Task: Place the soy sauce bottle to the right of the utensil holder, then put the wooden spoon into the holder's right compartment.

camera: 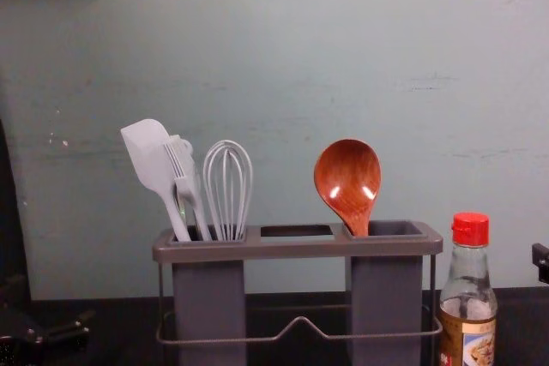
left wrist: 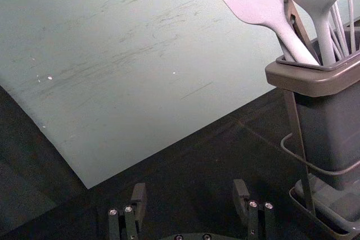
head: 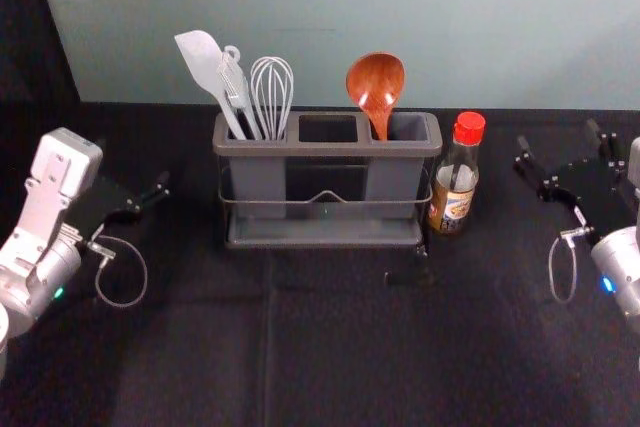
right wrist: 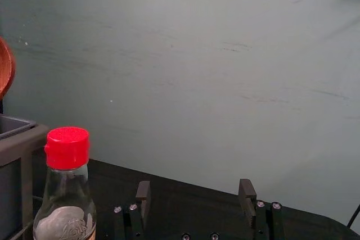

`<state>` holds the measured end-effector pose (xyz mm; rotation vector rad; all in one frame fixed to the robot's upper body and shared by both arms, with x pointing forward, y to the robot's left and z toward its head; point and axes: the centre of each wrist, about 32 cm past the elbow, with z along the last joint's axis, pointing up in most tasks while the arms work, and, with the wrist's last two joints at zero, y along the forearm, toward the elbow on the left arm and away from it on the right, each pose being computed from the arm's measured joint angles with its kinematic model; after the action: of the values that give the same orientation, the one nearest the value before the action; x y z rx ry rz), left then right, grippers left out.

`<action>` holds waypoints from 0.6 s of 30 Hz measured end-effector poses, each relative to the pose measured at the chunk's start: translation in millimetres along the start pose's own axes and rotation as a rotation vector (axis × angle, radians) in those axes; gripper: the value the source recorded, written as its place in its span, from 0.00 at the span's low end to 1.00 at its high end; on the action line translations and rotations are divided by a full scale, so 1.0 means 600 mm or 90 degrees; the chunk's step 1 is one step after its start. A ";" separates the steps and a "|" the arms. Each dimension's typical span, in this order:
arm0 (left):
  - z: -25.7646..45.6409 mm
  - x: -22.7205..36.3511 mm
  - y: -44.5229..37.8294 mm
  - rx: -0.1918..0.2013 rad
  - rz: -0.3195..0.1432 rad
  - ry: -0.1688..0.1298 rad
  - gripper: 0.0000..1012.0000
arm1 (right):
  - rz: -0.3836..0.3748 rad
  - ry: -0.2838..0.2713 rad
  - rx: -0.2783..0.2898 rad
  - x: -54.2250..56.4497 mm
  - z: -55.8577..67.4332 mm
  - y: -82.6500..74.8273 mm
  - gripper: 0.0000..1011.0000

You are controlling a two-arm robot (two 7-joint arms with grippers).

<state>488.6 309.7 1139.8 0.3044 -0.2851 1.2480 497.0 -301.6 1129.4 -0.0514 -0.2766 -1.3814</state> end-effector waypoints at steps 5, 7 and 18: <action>0.000 0.0000 0.000 0.000 0.000 0.000 0.99 | 0.000 0.000 0.001 0.000 0.000 0.000 0.99; 0.000 0.0000 0.000 0.000 0.000 0.000 0.99 | 0.000 0.000 0.001 0.000 0.000 0.000 0.99; 0.000 -0.0001 0.000 0.000 0.000 0.000 0.99 | 0.000 0.001 0.002 0.000 0.001 0.001 0.99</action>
<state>488.6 309.7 1139.8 0.3046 -0.2850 1.2480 497.5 -301.4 1130.0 -0.0475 -0.2777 -1.3807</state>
